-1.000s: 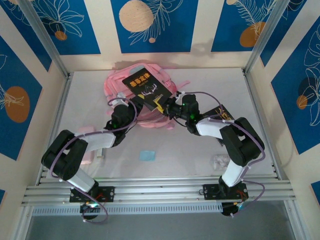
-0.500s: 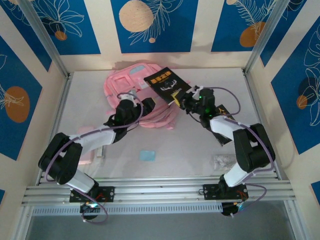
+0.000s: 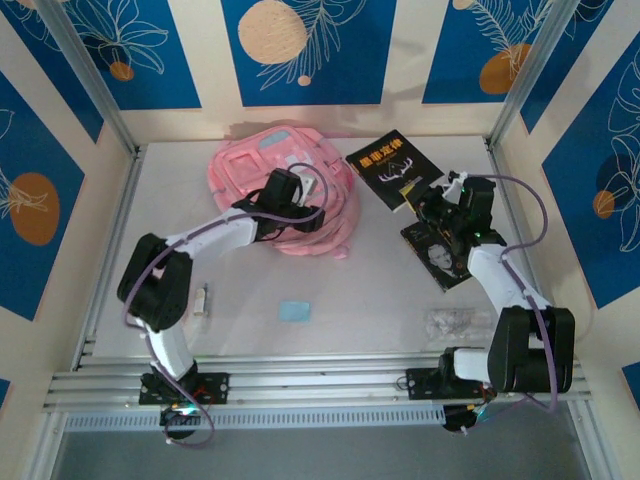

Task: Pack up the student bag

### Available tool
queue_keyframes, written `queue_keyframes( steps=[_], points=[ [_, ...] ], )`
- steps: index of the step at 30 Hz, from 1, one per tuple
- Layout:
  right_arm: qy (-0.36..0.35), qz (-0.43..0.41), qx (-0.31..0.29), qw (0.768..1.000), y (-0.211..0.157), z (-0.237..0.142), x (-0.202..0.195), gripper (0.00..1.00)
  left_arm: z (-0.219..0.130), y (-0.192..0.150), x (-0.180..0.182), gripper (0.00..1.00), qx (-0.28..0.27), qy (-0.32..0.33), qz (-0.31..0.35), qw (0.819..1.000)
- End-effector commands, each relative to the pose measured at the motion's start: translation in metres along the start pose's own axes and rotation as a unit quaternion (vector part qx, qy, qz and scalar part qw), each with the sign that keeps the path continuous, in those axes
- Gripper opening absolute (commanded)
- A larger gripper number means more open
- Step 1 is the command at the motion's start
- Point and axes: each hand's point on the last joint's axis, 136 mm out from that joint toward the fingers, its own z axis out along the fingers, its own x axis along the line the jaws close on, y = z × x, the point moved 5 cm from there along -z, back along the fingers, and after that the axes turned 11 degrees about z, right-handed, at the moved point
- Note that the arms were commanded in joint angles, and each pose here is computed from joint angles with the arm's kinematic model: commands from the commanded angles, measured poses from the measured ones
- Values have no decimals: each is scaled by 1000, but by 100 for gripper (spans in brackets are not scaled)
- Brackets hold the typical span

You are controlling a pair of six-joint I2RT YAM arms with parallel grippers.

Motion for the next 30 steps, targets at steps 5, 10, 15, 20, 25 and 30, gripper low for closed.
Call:
queue_keyframes(
  steps=[5, 10, 15, 20, 25, 30],
  points=[
    [24, -37, 13, 999, -8, -18, 5, 4, 32, -21, 16, 65, 99, 52, 92, 989],
    [23, -45, 9, 999, -9, -22, 5, 3, 54, -37, 27, 65, 132, 83, 105, 982],
    [24, -53, 4, 998, -9, -25, 10, 2, 74, -58, 40, 36, 191, 97, 103, 971],
    [17, -61, -8, 998, -9, -31, 10, 2, 77, -65, 37, 0, 206, 72, 95, 971],
    [3, -70, -29, 997, -8, -43, 10, 2, 48, -38, 32, 0, 163, 61, 76, 982],
    [-16, -72, -47, 996, -7, -52, 5, 1, 2, 11, 28, 0, 74, 15, 17, 997]
  ],
)
